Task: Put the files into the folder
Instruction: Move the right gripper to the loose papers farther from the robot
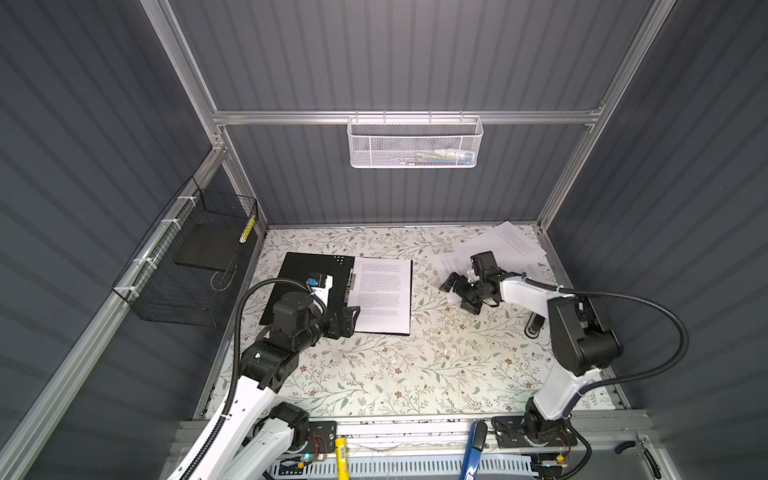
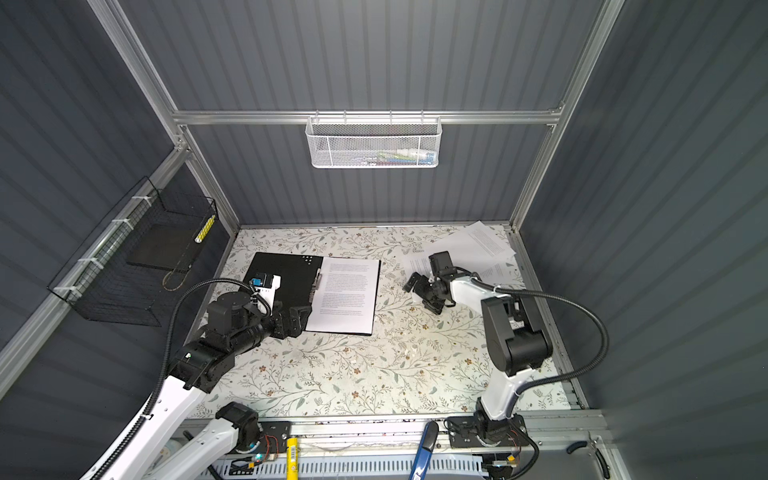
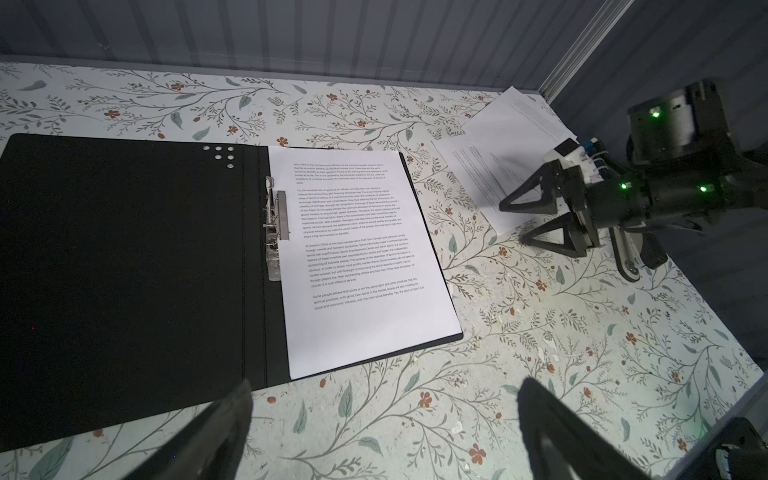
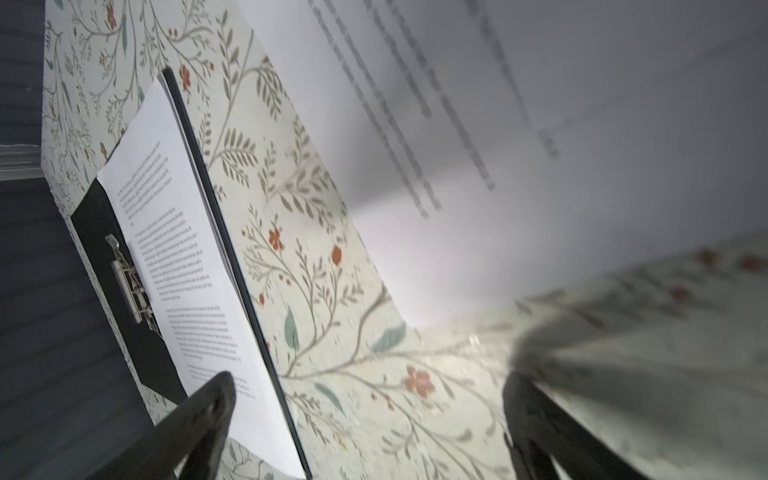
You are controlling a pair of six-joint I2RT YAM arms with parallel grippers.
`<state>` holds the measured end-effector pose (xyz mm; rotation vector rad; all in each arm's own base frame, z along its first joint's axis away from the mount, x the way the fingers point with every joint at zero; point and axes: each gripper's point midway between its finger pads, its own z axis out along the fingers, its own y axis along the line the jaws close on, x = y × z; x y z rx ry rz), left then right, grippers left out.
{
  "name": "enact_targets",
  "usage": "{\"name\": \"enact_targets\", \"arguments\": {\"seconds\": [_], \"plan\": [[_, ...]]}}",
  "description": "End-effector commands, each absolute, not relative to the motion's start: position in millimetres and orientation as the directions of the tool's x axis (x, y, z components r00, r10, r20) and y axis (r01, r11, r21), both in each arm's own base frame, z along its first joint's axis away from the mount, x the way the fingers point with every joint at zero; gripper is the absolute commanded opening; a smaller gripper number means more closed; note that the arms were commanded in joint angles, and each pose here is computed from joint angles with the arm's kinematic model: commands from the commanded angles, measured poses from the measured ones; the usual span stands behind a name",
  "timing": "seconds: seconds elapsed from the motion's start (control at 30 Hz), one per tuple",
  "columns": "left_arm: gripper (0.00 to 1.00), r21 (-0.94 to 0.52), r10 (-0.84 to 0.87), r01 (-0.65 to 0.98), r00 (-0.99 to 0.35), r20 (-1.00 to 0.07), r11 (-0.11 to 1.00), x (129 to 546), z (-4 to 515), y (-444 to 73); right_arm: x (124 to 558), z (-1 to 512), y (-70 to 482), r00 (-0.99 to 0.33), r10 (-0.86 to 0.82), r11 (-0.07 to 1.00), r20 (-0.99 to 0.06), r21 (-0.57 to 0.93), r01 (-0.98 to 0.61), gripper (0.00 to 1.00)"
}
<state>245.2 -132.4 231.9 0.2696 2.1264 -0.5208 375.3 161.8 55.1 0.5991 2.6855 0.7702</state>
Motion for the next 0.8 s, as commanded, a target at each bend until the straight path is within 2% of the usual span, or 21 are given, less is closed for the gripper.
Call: {"name": "enact_targets", "arguments": {"seconds": [0.0,0.1,0.43,0.57,0.77], "plan": [[1.00,-0.265,0.008,0.412,-0.553,-0.833,0.872,242.5,235.7,-136.7,386.3,71.2,153.9,-0.873,0.416,0.824,-0.255,0.512,0.243,0.99],[1.00,-0.265,0.013,0.415,-0.558,-0.829,0.870,242.5,234.2,-137.7,406.4,76.0,171.0,-0.899,0.358,0.822,-0.251,0.542,0.176,0.99],[1.00,-0.268,0.048,0.452,-0.575,-0.817,0.851,244.3,227.1,-146.4,468.2,46.5,175.2,-0.900,0.380,0.867,-0.213,0.423,0.265,0.99],[1.00,-0.271,0.056,0.467,-0.575,-0.816,0.842,247.2,225.7,-150.0,460.0,34.4,183.8,-0.912,0.385,0.853,-0.140,0.432,0.293,0.99],[1.00,-0.259,0.062,0.478,-0.557,-0.828,0.839,251.3,224.2,-151.5,412.4,15.6,187.1,-0.934,0.358,0.862,-0.008,0.388,0.327,0.99]]}}
